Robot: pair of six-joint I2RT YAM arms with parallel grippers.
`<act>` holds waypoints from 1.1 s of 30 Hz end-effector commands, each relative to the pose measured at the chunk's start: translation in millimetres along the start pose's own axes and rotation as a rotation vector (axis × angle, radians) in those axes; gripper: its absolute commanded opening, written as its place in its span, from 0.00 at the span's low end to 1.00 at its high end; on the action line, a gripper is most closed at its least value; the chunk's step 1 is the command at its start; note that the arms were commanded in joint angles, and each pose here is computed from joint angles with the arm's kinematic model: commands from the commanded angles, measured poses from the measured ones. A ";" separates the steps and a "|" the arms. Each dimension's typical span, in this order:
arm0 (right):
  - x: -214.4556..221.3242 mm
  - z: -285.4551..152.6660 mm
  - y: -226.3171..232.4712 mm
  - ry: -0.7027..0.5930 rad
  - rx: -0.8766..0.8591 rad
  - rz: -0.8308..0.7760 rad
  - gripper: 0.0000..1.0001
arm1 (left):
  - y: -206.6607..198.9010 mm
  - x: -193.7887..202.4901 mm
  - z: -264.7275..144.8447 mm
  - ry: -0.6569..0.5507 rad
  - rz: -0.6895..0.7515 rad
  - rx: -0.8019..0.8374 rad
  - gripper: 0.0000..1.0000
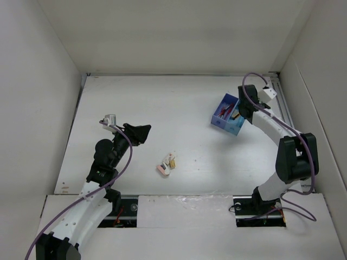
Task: Sort the stationery into containers
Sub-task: Place the stationery in the storage box.
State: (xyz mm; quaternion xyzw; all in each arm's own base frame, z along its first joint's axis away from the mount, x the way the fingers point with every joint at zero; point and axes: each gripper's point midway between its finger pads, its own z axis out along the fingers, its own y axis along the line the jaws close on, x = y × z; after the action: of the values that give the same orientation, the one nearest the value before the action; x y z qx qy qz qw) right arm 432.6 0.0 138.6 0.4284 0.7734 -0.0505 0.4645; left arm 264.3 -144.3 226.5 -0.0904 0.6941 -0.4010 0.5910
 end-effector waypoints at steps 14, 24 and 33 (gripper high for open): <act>-16.1 20.6 23.4 -0.053 -0.002 0.048 0.03 | -11.1 -6.3 0.1 -0.027 0.005 0.053 0.54; -32.5 42.2 29.7 -0.085 0.044 0.044 0.04 | -9.9 -7.4 0.4 -0.033 0.004 0.046 0.54; -34.5 52.4 33.8 -0.089 0.052 0.049 0.28 | -7.7 -5.6 1.5 -0.027 0.012 0.040 0.54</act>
State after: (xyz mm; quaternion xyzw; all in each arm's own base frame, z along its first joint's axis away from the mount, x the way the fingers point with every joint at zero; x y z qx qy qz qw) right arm 482.7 -20.0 120.7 0.4482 0.7623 -0.0854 0.4590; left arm 264.5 -144.2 226.3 -0.0905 0.6943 -0.4007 0.5909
